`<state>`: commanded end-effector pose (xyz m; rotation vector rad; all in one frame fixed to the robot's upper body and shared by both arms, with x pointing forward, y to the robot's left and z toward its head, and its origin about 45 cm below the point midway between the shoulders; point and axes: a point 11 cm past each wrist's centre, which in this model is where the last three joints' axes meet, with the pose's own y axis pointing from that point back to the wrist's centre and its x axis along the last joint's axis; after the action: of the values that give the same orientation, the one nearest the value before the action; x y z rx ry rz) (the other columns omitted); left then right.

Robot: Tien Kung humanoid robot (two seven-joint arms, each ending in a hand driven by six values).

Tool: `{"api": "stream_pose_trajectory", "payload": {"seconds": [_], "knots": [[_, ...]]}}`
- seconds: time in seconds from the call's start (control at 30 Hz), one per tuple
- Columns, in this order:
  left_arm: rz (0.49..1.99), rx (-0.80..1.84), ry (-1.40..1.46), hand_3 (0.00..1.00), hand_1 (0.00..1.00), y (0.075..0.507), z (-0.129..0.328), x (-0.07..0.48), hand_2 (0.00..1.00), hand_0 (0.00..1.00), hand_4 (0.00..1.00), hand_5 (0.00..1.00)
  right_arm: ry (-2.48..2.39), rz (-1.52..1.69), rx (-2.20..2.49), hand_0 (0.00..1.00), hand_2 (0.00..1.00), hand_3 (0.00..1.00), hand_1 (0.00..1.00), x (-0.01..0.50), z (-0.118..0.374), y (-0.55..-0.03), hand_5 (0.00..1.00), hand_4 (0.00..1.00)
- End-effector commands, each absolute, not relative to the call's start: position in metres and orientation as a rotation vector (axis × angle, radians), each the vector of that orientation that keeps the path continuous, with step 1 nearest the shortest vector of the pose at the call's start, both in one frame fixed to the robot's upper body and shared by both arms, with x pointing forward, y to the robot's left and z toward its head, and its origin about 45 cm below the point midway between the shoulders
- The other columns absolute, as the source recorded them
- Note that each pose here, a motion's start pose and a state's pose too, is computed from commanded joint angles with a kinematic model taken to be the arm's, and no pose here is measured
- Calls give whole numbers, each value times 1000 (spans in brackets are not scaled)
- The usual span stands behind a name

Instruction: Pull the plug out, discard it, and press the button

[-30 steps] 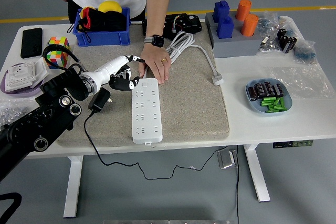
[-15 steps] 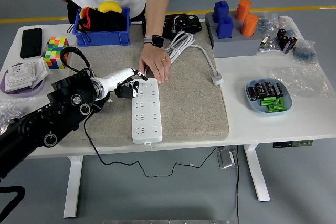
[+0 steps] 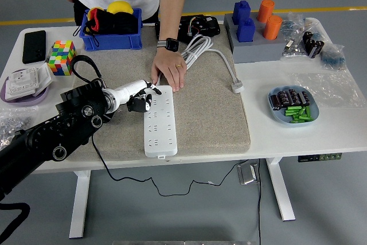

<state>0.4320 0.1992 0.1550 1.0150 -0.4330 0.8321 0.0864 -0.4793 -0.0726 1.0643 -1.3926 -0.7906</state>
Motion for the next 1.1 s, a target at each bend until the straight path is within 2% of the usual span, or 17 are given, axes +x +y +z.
{"api": "stream_pose_trajectory", "payload": {"seconds": [1.1], "knots": [[803,1069,-459,813,74,195,147,434,151,83,2,2,-1390,-788,1065,755,717,728,705,87,-73,-479,657,772]]}}
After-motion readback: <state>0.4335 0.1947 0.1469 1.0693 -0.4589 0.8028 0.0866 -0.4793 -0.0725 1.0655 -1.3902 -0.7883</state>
